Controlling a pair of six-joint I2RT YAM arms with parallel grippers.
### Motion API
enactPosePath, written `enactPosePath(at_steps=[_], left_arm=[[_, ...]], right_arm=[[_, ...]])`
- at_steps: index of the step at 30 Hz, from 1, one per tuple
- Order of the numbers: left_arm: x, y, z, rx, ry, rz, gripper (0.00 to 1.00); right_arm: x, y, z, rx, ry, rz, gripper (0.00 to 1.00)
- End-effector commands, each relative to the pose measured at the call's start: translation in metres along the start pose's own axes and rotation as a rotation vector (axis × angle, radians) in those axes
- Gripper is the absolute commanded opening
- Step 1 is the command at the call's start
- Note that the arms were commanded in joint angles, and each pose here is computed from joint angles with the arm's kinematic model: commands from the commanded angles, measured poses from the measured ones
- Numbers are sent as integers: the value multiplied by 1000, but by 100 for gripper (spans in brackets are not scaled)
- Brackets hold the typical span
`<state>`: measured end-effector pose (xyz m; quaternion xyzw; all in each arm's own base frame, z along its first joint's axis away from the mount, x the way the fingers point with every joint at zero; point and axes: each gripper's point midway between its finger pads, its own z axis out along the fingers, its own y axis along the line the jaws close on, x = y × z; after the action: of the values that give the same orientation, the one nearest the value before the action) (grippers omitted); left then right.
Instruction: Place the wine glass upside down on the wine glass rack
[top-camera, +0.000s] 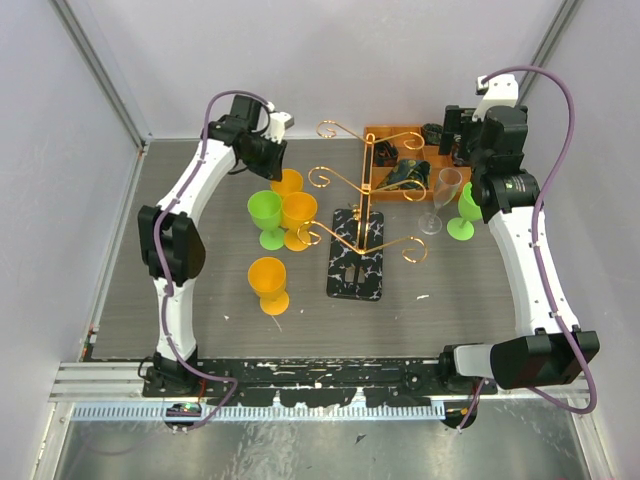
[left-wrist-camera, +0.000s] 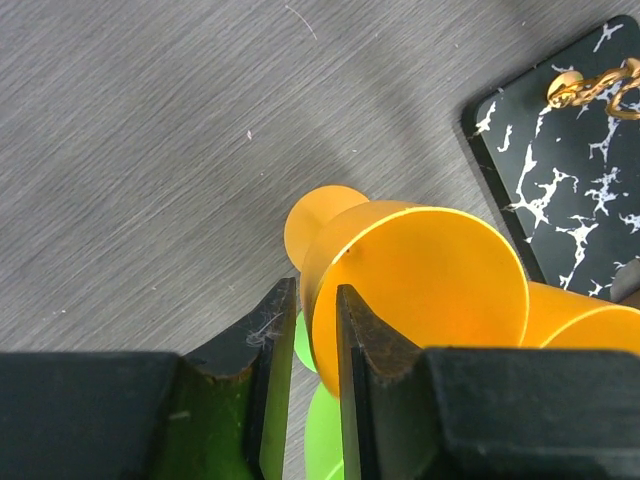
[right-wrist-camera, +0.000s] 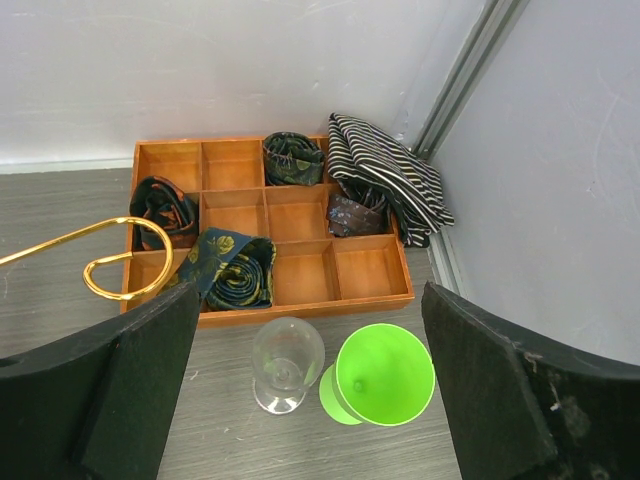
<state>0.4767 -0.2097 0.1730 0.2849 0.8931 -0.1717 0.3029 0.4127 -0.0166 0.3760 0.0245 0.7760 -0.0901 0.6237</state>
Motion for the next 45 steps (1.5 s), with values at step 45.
enactPosePath(at_steps=[45], left_arm=[[-216, -77, -328, -598, -1795, 475, 0]], right_arm=[[-176, 180, -77, -1128, -197, 1022, 93]])
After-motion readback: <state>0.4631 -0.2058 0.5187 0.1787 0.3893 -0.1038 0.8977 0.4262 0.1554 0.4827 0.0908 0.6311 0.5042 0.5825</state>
